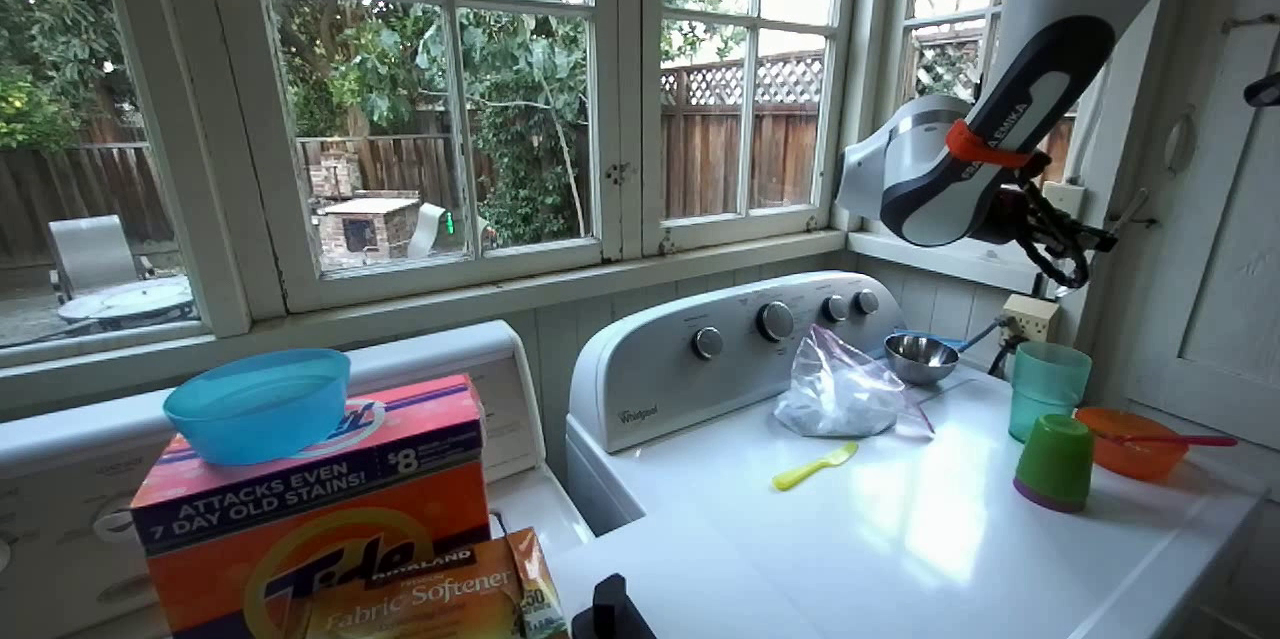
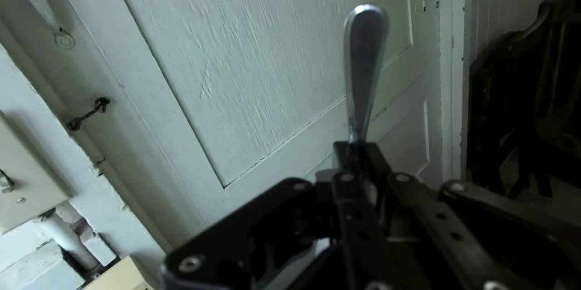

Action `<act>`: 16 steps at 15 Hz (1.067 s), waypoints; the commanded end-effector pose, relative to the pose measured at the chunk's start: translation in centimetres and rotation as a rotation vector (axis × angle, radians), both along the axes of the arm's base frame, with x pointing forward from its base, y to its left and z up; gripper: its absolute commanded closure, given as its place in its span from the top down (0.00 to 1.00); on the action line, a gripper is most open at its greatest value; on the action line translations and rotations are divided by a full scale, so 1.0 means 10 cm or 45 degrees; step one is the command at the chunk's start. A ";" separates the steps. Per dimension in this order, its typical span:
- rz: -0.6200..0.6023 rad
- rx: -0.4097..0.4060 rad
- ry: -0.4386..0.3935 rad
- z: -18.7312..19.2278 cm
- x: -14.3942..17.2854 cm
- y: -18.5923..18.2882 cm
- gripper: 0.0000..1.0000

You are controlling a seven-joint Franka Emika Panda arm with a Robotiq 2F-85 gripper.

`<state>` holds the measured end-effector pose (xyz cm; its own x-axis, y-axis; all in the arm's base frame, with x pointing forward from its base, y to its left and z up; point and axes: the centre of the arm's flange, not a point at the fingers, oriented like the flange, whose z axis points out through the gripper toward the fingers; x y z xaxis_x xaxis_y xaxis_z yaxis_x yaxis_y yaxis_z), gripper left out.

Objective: Put the silver spoon in the blue cup.

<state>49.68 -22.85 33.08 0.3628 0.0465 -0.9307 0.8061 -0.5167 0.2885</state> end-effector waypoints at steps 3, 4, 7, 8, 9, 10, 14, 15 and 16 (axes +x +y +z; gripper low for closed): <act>0.041 0.154 0.032 -0.16 0.07 -0.05 0.02; 0.058 0.194 0.038 -0.24 0.10 -0.04 0.02; 0.042 0.238 0.073 -0.45 0.15 -0.01 0.02; 0.007 0.221 0.081 -0.50 0.14 -0.01 0.02; -0.018 0.203 0.088 -0.54 0.14 -0.04 0.02; -0.034 0.200 0.099 -0.57 0.13 -0.06 0.02; -0.104 0.165 0.130 -0.66 0.11 -0.15 0.02; -0.120 0.159 0.136 -0.69 0.12 -0.17 0.02; -0.127 0.168 0.141 -0.72 0.13 -0.18 0.02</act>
<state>50.24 -24.12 26.87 0.2737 0.1576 -0.9488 0.8000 -0.5849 0.1336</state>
